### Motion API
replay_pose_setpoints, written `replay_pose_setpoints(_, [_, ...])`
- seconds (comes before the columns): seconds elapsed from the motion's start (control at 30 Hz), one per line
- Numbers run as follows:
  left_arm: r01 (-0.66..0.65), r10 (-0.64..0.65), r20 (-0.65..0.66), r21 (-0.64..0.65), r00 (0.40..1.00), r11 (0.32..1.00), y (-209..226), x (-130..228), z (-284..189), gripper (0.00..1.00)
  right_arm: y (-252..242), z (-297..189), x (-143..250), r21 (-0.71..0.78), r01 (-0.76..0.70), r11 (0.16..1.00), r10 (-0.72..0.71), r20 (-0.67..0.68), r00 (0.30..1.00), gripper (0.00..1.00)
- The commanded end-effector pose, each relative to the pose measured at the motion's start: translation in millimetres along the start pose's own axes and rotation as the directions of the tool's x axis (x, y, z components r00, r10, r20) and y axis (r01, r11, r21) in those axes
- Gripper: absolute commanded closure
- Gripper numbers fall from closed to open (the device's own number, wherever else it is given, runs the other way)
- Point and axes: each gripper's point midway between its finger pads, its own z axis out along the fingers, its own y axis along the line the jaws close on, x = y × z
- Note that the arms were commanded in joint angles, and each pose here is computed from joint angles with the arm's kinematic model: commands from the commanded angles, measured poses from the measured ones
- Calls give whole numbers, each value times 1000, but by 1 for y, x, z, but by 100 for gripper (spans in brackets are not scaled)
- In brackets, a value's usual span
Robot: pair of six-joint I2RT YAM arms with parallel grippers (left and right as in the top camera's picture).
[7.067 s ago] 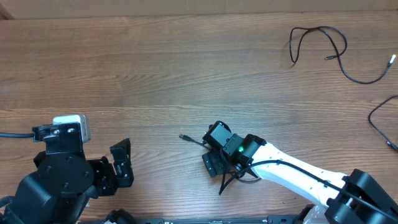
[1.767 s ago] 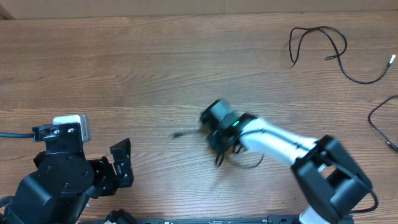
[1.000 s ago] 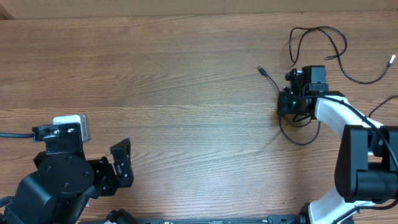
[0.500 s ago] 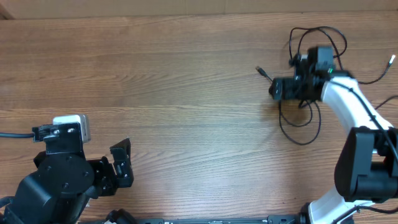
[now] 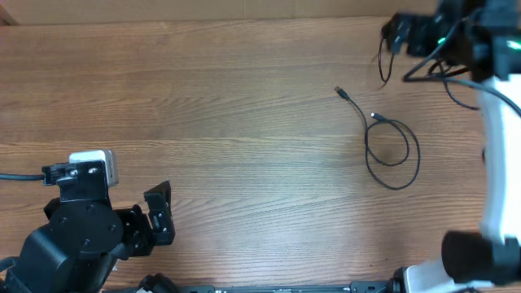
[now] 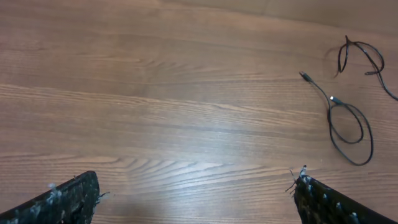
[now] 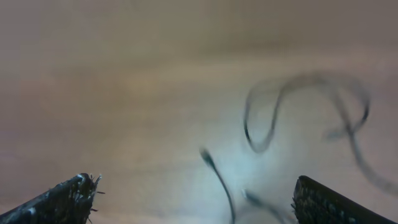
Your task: Untangle cables
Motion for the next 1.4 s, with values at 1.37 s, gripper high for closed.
replay_pose_setpoints(1.37, [19,-19,-5,-2,1000,1000,0,1,1,0,53,-188,84,-79,191,978,-92,660,745,0])
